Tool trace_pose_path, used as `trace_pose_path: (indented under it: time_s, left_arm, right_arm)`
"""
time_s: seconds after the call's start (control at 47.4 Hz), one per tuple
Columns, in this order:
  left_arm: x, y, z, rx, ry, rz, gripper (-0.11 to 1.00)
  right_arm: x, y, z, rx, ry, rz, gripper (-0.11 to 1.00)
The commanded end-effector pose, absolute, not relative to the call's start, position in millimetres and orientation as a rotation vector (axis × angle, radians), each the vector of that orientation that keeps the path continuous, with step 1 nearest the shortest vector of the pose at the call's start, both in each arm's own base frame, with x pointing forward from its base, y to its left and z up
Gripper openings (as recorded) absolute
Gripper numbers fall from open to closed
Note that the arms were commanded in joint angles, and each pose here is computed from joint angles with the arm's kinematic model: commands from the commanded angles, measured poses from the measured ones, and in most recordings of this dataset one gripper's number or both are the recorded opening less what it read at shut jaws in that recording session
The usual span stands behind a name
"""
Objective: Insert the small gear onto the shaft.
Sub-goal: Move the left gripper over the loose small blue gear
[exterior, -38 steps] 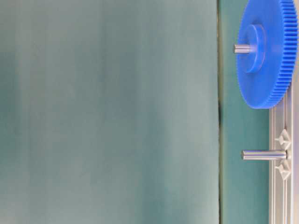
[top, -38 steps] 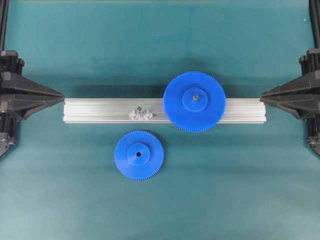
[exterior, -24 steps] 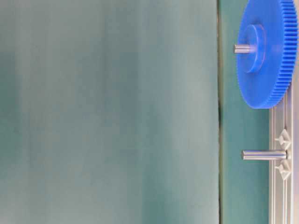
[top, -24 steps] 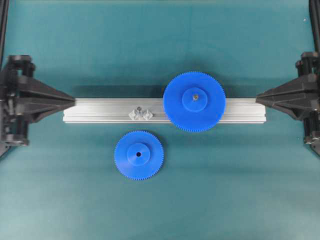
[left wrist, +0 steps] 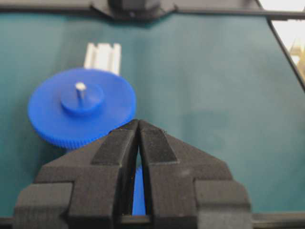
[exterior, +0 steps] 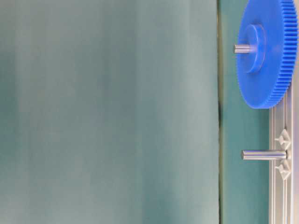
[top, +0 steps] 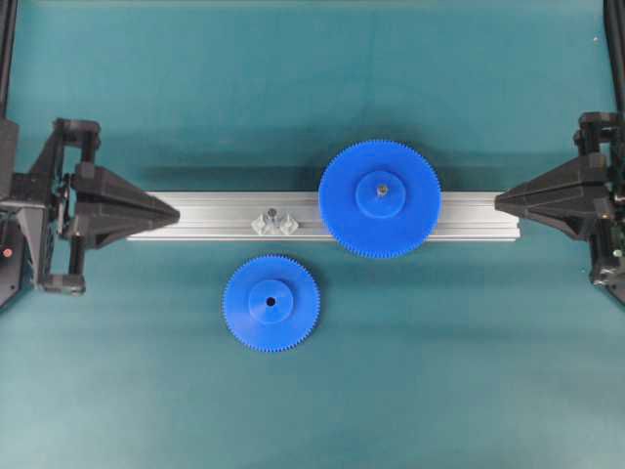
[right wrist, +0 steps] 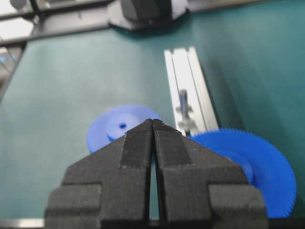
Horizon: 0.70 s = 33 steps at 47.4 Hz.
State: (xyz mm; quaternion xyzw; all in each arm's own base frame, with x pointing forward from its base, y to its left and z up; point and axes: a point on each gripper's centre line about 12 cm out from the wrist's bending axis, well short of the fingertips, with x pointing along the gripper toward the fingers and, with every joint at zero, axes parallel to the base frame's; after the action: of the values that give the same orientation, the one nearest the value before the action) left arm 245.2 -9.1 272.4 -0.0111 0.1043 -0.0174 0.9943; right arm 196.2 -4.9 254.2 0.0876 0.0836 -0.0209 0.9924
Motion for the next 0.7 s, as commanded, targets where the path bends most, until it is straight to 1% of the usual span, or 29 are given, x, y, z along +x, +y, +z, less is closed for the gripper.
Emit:
trace_pose_path:
  time_s: [0.0, 0.148, 0.422, 0.675]
  left_arm:
    - [250, -15, 282, -0.027, 0.226, -0.058, 0.12]
    - [254, -18, 273, -0.048, 0.319, -0.062, 0.12]
    - [269, -19, 264, -0.067, 0.395, -0.054, 0.12]
    - [284, -23, 247, -0.055, 0.547, -0.057, 0.12]
  right_arm:
    - [198, -8, 257, 0.188, 0.174, -0.058, 0.04]
    - [198, -12, 255, 0.187, 0.187, -0.081, 0.04]
    - [196, -14, 248, 0.192, 0.247, -0.093, 0.04]
    - [194, -13, 241, 0.195, 0.318, -0.094, 0.04]
